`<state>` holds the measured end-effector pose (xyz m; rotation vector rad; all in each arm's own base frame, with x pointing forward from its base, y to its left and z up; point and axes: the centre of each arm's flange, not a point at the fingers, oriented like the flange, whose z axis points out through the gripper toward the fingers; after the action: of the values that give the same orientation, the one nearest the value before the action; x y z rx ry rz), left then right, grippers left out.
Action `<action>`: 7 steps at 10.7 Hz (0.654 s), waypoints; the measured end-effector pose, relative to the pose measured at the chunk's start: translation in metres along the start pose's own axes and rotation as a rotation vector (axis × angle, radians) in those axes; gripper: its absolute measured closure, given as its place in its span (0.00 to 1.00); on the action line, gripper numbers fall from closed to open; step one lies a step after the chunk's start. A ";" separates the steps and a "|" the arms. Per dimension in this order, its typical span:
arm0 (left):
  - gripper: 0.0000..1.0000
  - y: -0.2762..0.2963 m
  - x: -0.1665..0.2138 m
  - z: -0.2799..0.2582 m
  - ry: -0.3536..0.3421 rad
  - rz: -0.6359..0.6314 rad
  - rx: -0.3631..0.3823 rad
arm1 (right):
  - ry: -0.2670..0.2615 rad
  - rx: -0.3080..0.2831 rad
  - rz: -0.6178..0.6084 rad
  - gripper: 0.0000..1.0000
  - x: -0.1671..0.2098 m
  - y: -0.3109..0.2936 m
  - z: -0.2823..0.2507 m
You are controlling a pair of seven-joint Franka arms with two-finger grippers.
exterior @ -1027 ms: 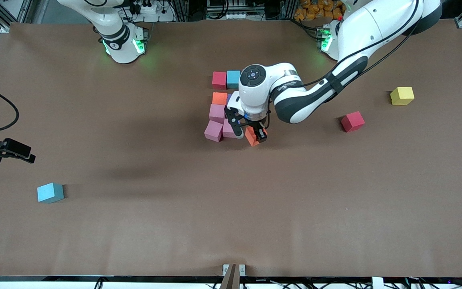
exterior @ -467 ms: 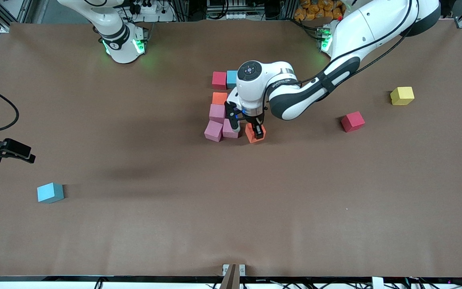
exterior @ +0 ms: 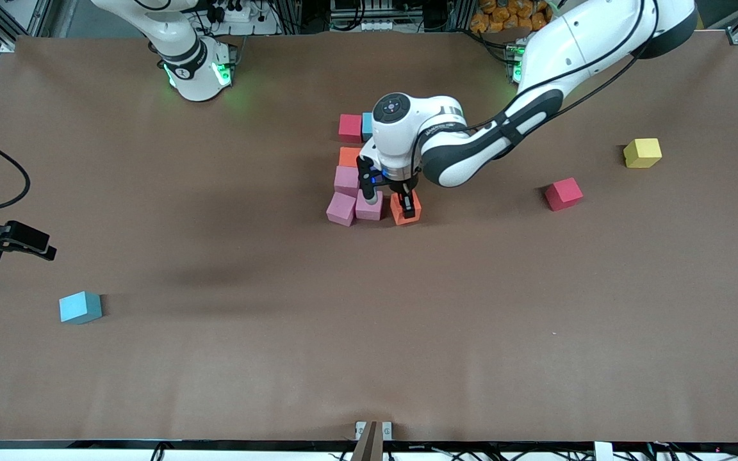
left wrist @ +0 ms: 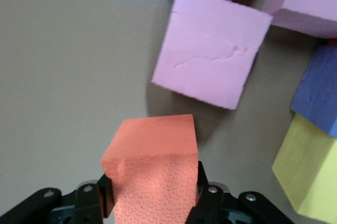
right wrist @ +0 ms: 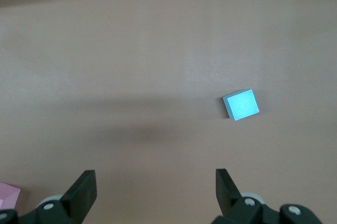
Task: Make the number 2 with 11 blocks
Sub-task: 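Lower the orange cube beside the pink cube with the left gripper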
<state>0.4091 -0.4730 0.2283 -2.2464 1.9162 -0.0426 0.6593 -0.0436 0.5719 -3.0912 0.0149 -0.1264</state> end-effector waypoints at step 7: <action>0.43 0.015 0.009 0.013 0.009 0.073 0.003 | 0.000 0.000 0.001 0.00 0.000 0.000 0.000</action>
<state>0.3979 -0.4821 0.2125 -2.1758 1.9997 -0.0459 0.6593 -0.0438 0.5719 -3.0912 0.0161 -0.1264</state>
